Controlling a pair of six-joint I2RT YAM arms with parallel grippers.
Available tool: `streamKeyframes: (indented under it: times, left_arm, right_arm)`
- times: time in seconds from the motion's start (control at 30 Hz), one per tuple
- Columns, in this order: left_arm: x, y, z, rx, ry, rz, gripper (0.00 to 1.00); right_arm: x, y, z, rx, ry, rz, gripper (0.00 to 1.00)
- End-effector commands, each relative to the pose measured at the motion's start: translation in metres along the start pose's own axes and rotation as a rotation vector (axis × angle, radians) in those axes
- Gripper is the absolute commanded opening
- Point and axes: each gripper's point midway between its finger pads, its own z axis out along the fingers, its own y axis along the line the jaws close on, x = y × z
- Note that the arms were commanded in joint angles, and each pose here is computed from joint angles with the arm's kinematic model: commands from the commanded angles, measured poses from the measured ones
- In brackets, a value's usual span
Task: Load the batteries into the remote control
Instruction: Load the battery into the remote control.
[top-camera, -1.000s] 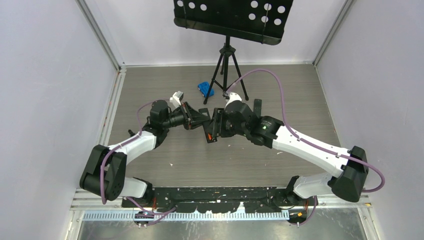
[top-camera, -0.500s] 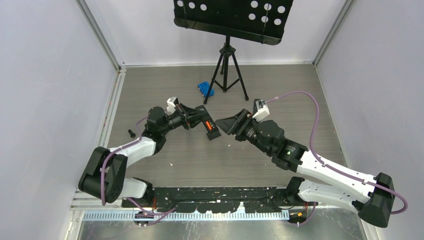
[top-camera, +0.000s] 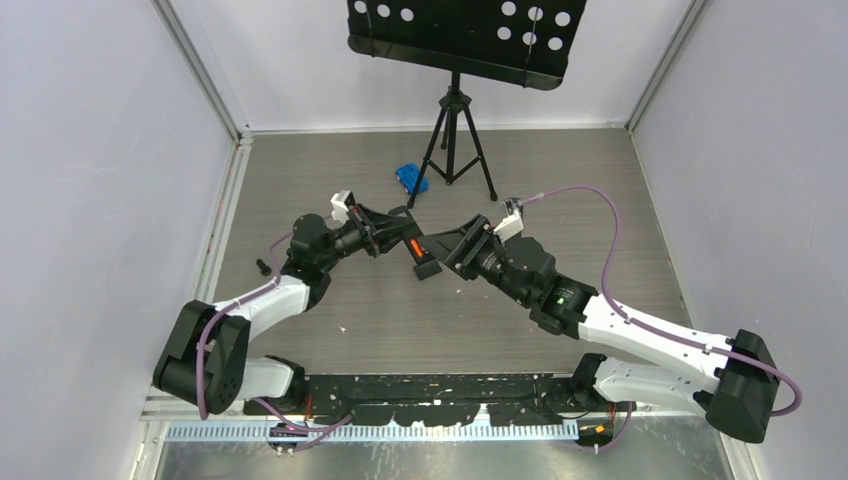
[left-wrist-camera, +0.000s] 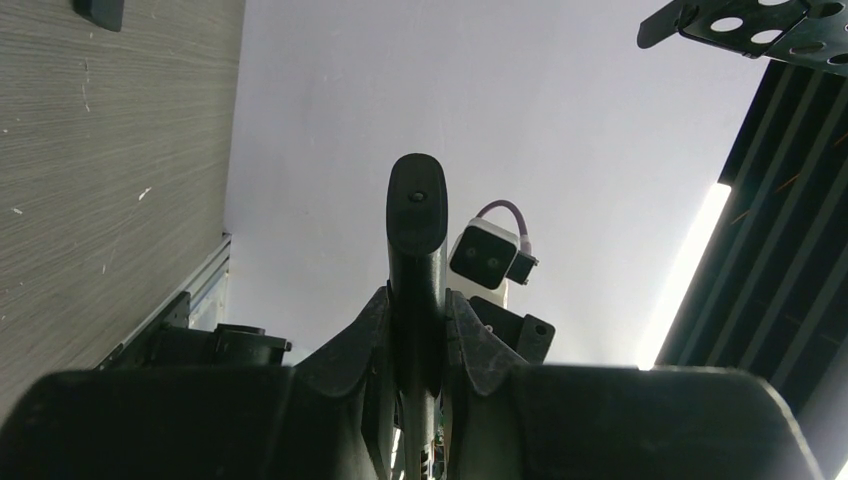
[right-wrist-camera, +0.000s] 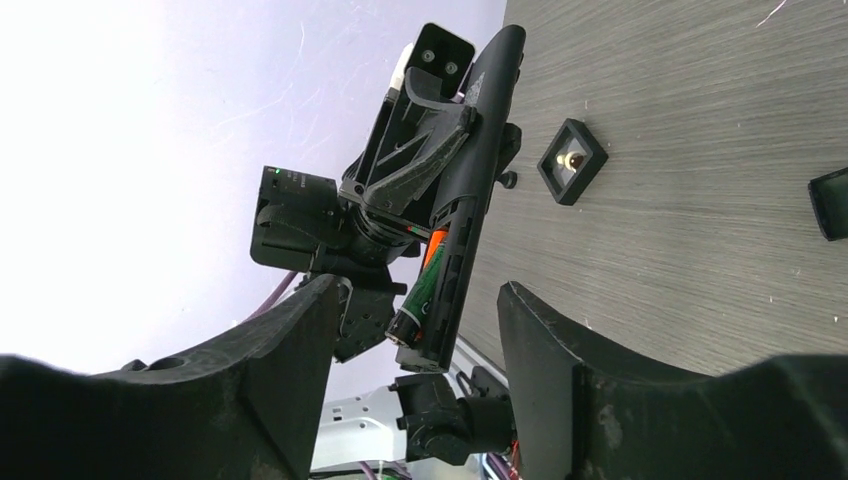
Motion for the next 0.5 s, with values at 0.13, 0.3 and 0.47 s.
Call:
streamKeyframes:
  times: [0.13, 0.3, 0.47]
  left_arm:
    - [0.012, -0.033, -0.003, 0.094, 0.025, 0.085, 0.0]
    - [0.016, -0.036, -0.005, 0.099, 0.035, 0.096, 0.0]
    - [0.021, -0.04, -0.008, 0.11, 0.049, 0.114, 0.0]
  right_arm:
    - [0.002, 0.016, 0.008, -0.057, 0.008, 0.045, 0.53]
    - [0.003, 0.013, 0.012, -0.047, 0.01, 0.052, 0.43]
    - [0.008, 0.011, 0.016, -0.041, 0.025, 0.06, 0.34]
